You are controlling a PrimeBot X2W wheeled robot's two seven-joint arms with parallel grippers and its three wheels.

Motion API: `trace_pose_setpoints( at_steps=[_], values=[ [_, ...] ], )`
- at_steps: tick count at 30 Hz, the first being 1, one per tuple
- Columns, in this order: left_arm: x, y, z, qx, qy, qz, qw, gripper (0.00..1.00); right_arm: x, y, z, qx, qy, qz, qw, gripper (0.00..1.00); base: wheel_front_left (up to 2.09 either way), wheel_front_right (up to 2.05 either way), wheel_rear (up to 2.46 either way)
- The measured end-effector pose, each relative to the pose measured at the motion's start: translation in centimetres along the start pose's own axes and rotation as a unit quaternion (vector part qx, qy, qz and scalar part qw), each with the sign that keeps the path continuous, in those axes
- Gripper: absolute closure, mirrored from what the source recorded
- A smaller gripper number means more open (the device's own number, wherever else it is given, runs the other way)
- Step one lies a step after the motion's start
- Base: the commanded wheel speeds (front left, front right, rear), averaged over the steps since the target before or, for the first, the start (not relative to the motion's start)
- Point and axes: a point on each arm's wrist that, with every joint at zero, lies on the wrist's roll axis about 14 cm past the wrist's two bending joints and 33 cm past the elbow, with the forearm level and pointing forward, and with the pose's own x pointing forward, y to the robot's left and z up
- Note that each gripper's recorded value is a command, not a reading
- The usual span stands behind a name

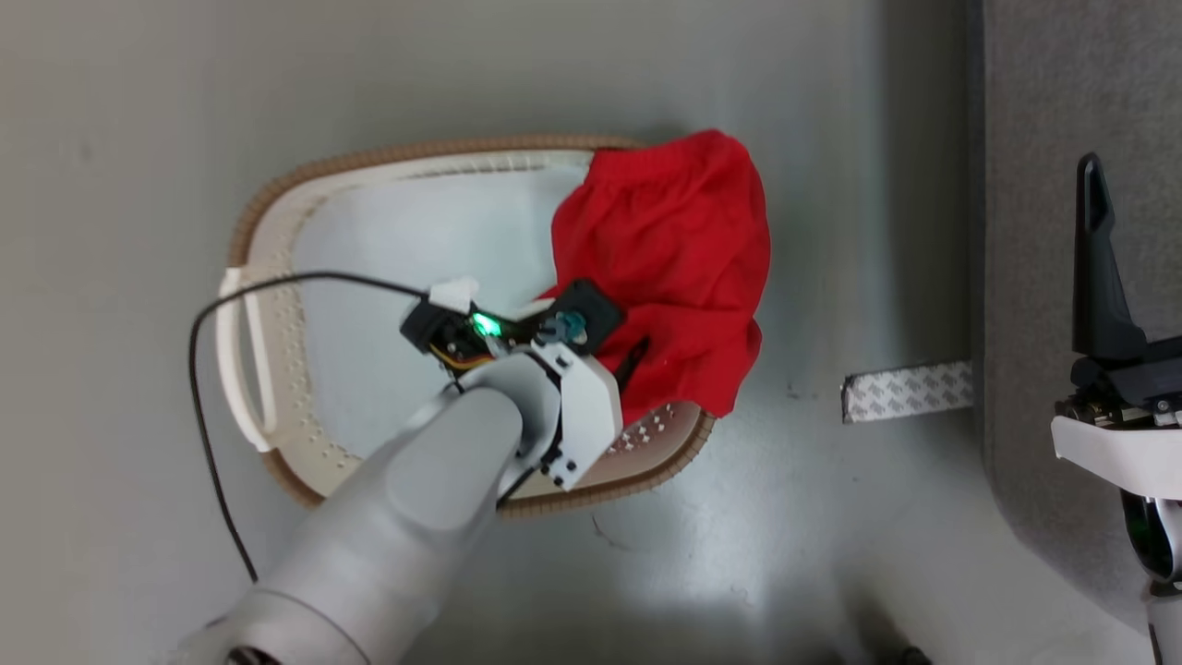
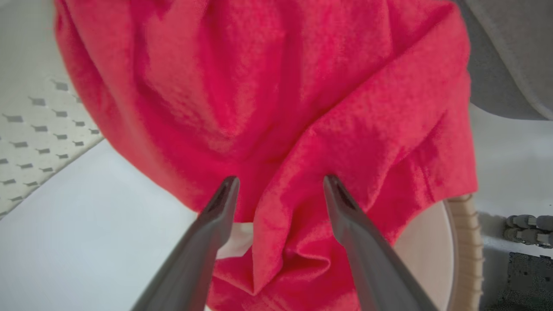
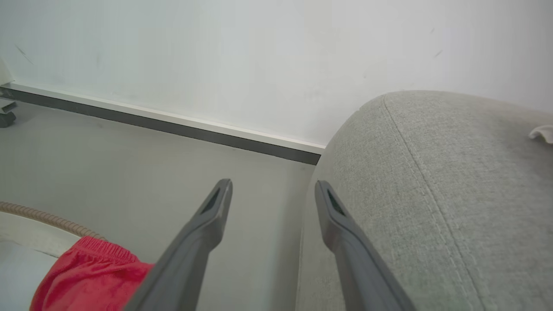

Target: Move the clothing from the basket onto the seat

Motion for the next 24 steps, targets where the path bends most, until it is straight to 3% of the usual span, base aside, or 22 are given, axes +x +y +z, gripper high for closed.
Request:
trace_pose_setpoints(
  at_steps=[9, 10, 11, 19, 24],
  values=[
    [2.5, -0.7, -2.1, 0.004, 0.024, -0.032, 0.999, 0.0, 0.1, 0.0, -2.2, 0.003, 0.02, -0.005, 1.0, 0.0, 0.0, 0.0, 0.0],
    [2.6, -0.9, -2.2, 0.005, 0.026, -0.037, 0.999, 0.27, 0.1, -0.1, -2.2, 0.002, 0.021, -0.007, 1.0, 0.0, 0.0, 0.0, 0.0],
    [2.8, -1.1, -2.2, 0.003, 0.025, -0.039, 0.999, 1.0, 0.1, -0.2, -2.3, 0.002, 0.021, -0.008, 1.0, 0.0, 0.0, 0.0, 0.0],
    [2.1, -1.2, -0.5, -0.024, -0.002, -0.04, 0.999, 1.0, 0.2, -0.3, -1.3, 0.007, 0.01, -0.015, 1.0, 0.0, 0.0, 0.0, 0.0],
    [0.2, -0.8, 1.3, -0.083, -0.038, -0.018, 0.996, 1.0, 0.0, -0.4, 1.0, 0.013, -0.014, -0.02, 1.0, 0.0, 0.0, 0.0, 0.0]
  ],
)
